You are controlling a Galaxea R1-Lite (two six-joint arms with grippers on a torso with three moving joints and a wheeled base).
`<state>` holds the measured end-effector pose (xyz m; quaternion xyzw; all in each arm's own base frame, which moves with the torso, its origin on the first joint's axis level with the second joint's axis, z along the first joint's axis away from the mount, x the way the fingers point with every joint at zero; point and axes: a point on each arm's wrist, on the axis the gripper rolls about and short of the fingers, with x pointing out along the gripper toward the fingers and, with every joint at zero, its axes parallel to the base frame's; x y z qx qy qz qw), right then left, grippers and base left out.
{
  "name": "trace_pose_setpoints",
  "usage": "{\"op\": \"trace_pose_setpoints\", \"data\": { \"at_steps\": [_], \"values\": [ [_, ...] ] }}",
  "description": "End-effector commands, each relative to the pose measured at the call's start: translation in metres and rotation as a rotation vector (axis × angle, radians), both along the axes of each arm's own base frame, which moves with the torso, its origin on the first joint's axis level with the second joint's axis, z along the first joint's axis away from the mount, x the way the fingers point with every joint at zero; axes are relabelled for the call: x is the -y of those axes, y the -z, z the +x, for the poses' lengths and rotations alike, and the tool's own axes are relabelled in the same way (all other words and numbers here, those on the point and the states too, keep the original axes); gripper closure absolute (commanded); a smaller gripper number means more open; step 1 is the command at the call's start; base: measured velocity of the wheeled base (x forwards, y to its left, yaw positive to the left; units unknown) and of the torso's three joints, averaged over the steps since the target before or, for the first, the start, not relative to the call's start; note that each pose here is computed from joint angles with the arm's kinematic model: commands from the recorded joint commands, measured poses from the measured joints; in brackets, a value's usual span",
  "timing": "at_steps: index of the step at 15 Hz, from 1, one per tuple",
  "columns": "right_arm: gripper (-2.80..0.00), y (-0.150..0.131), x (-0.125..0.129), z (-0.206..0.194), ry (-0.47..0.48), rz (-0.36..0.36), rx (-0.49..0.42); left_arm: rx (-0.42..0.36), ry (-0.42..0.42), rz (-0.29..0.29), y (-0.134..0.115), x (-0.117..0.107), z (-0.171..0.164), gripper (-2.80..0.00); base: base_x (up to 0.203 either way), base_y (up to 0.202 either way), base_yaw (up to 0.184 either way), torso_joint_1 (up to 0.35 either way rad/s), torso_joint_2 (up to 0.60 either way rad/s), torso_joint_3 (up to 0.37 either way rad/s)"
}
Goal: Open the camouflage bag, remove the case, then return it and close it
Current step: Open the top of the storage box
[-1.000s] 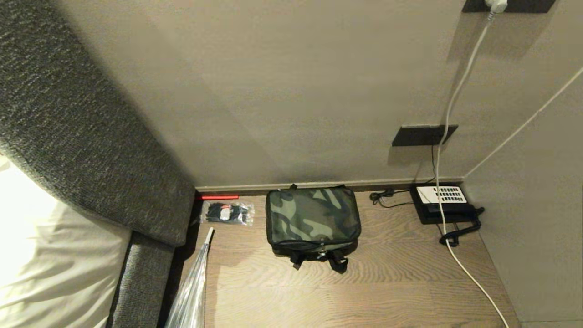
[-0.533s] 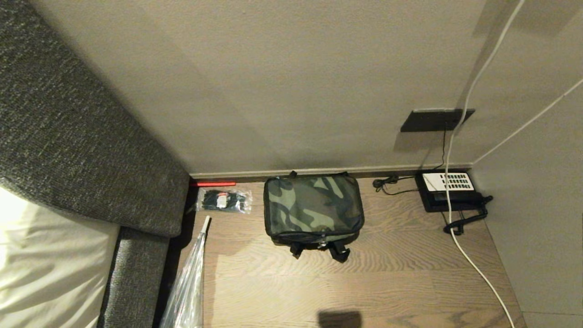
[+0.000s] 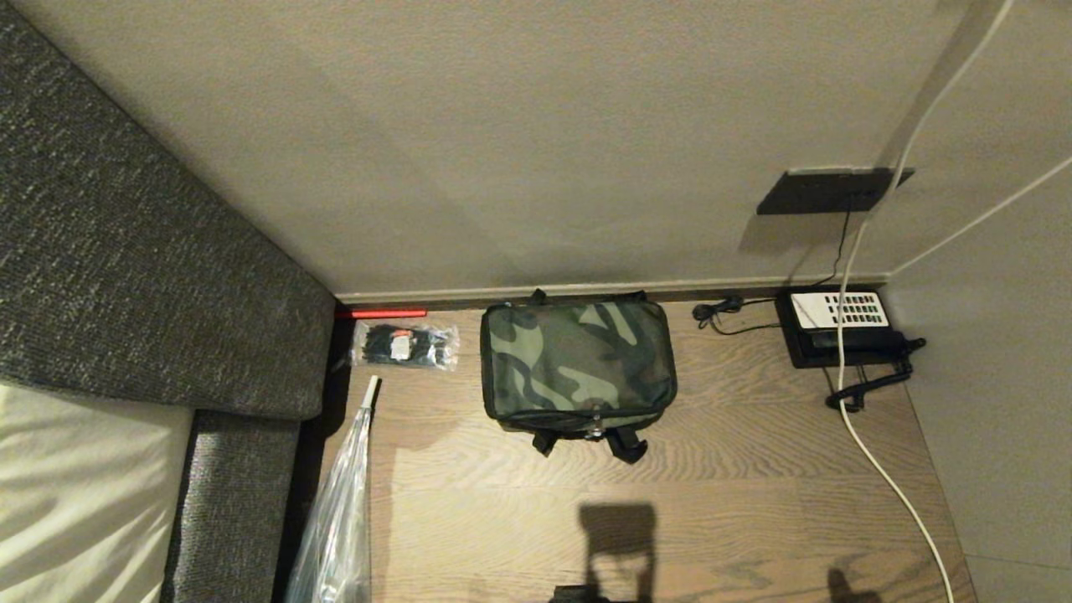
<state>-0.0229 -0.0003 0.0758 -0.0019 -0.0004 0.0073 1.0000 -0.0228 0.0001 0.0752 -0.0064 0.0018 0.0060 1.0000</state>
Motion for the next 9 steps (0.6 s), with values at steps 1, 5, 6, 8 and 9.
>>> {"op": "trace_pose_setpoints", "data": {
  "at_steps": [1, 5, 6, 8, 9],
  "values": [
    [0.00, 0.0004, 0.0000, -0.0002, -0.001, -0.001, 0.002, -0.002, 0.000, -0.001, 0.0008, 0.0000, 0.0002, 0.00, 0.000, 0.000, 0.000, 0.005, 0.00, -0.044],
    [0.00, 0.0000, 0.0000, -0.0003, -0.001, -0.001, 0.004, -0.001, 0.000, -0.001, 0.0009, 0.0000, 0.0001, 0.00, 0.000, 0.000, 0.000, 0.001, 0.00, -0.007],
    [0.00, 0.0004, 0.0000, -0.0002, -0.001, -0.001, 0.002, -0.001, 0.000, -0.001, 0.0009, 0.0000, 0.0001, 0.00, 0.000, 0.000, 0.000, 0.000, 0.00, 0.000],
    [0.00, 0.0003, 0.0000, -0.0002, -0.001, -0.001, 0.003, -0.001, 0.000, -0.001, 0.0009, 0.0000, 0.0001, 0.00, 0.039, 0.000, 0.002, 0.001, 0.00, 0.002],
    [0.00, 0.0000, 0.0000, -0.0003, -0.001, -0.001, 0.004, -0.001, 0.000, -0.001, 0.0009, 0.0000, 0.0001, 0.00, 0.111, 0.000, 0.002, 0.002, 0.00, 0.002]
  ]
}}
